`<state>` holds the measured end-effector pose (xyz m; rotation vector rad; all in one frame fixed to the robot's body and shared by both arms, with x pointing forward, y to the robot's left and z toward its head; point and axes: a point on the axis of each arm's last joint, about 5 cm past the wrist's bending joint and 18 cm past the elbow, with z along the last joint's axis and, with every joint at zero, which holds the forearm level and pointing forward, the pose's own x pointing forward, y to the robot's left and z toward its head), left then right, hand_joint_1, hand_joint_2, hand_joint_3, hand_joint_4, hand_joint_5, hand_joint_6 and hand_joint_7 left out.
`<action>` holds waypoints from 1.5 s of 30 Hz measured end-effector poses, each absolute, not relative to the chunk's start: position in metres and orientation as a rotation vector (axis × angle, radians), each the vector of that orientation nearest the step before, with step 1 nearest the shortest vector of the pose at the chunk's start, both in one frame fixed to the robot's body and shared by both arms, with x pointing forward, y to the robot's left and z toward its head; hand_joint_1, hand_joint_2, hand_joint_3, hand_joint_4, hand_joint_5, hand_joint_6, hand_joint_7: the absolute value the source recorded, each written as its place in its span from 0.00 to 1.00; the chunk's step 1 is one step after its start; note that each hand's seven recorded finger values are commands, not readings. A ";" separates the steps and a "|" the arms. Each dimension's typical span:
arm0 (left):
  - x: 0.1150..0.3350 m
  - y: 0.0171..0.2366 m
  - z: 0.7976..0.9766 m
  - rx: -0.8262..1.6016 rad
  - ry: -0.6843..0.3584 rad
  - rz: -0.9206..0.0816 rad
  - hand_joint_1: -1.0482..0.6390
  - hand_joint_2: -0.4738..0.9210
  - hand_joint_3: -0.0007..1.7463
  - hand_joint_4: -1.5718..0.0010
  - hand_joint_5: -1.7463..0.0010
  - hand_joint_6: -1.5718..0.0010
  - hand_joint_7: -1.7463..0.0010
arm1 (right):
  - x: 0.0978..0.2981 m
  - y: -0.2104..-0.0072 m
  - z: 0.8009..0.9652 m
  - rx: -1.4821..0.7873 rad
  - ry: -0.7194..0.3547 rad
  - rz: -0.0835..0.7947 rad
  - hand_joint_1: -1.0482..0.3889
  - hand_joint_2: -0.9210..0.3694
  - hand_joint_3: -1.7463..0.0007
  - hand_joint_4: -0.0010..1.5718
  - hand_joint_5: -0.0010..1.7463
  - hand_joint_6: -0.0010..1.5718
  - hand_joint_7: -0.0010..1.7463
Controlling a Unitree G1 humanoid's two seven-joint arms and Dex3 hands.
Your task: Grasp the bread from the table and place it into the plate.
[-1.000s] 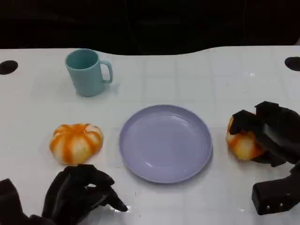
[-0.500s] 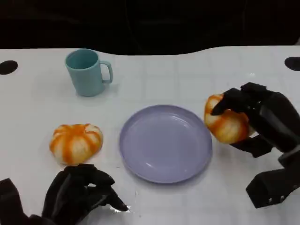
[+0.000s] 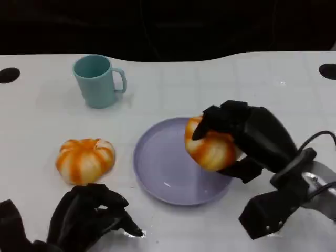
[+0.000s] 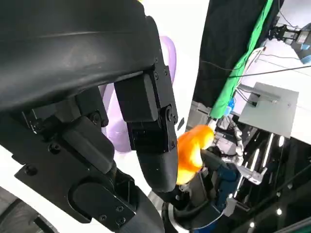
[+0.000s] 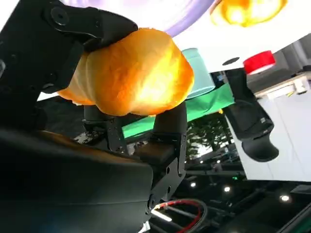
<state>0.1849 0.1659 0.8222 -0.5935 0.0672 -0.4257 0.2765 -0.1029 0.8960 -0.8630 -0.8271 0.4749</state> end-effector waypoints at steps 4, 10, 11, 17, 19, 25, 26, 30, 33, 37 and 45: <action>0.185 0.166 0.822 -0.594 0.067 -0.426 0.01 0.75 0.00 0.00 0.71 0.00 0.83 | 0.278 -0.089 0.891 -0.878 -0.803 0.505 0.80 0.53 0.27 0.64 1.00 0.51 0.98; 0.185 0.166 0.822 -0.593 0.067 -0.426 0.00 0.75 0.00 0.00 0.70 0.00 0.83 | 0.283 -0.076 0.888 -0.895 -0.762 0.510 0.79 0.53 0.27 0.63 1.00 0.49 1.00; 0.185 0.166 0.822 -0.593 0.067 -0.426 0.00 0.75 0.00 0.00 0.70 0.00 0.83 | 0.283 -0.075 0.888 -0.900 -0.759 0.510 0.78 0.53 0.26 0.62 1.00 0.50 0.98; 0.185 0.166 0.822 -0.591 0.064 -0.425 0.00 0.75 0.00 0.00 0.70 0.00 0.83 | 0.285 -0.075 0.886 -0.916 -0.732 0.512 0.65 0.39 0.51 0.55 0.57 0.60 0.22; 0.185 0.166 0.822 -0.591 0.064 -0.425 0.00 0.75 0.00 0.00 0.70 0.00 0.83 | 0.287 -0.075 0.887 -0.940 -0.723 0.517 0.60 0.35 0.56 0.48 0.41 0.54 0.10; 0.185 0.166 0.822 -0.591 0.063 -0.425 0.01 0.74 0.00 0.00 0.70 0.00 0.83 | 0.291 -0.076 0.890 -1.050 -0.670 0.583 0.36 0.03 0.94 0.17 0.14 0.27 0.00; 0.185 0.166 0.822 -0.591 0.063 -0.425 0.01 0.75 0.00 0.00 0.70 0.00 0.83 | 0.291 -0.076 0.891 -1.066 -0.661 0.598 0.32 0.01 0.94 0.13 0.12 0.23 0.00; 0.185 0.166 0.822 -0.590 0.063 -0.425 0.00 0.75 0.00 0.00 0.70 0.00 0.83 | 0.293 -0.077 0.899 -1.089 -0.636 0.649 0.25 0.00 0.88 0.05 0.12 0.15 0.00; 0.185 0.166 0.822 -0.590 0.063 -0.425 0.00 0.75 0.00 0.00 0.70 0.00 0.83 | 0.292 -0.080 0.903 -1.092 -0.620 0.669 0.25 0.00 0.88 0.04 0.12 0.15 0.00; 0.185 0.166 0.822 -0.590 0.063 -0.424 0.00 0.75 0.00 0.00 0.71 0.00 0.84 | 0.289 -0.085 0.905 -1.083 -0.604 0.687 0.25 0.00 0.88 0.04 0.13 0.15 0.00; 0.185 0.166 0.822 -0.588 0.064 -0.418 0.00 0.75 0.00 0.00 0.71 0.00 0.84 | 0.282 -0.096 0.914 -1.057 -0.596 0.707 0.27 0.00 0.88 0.10 0.18 0.20 0.03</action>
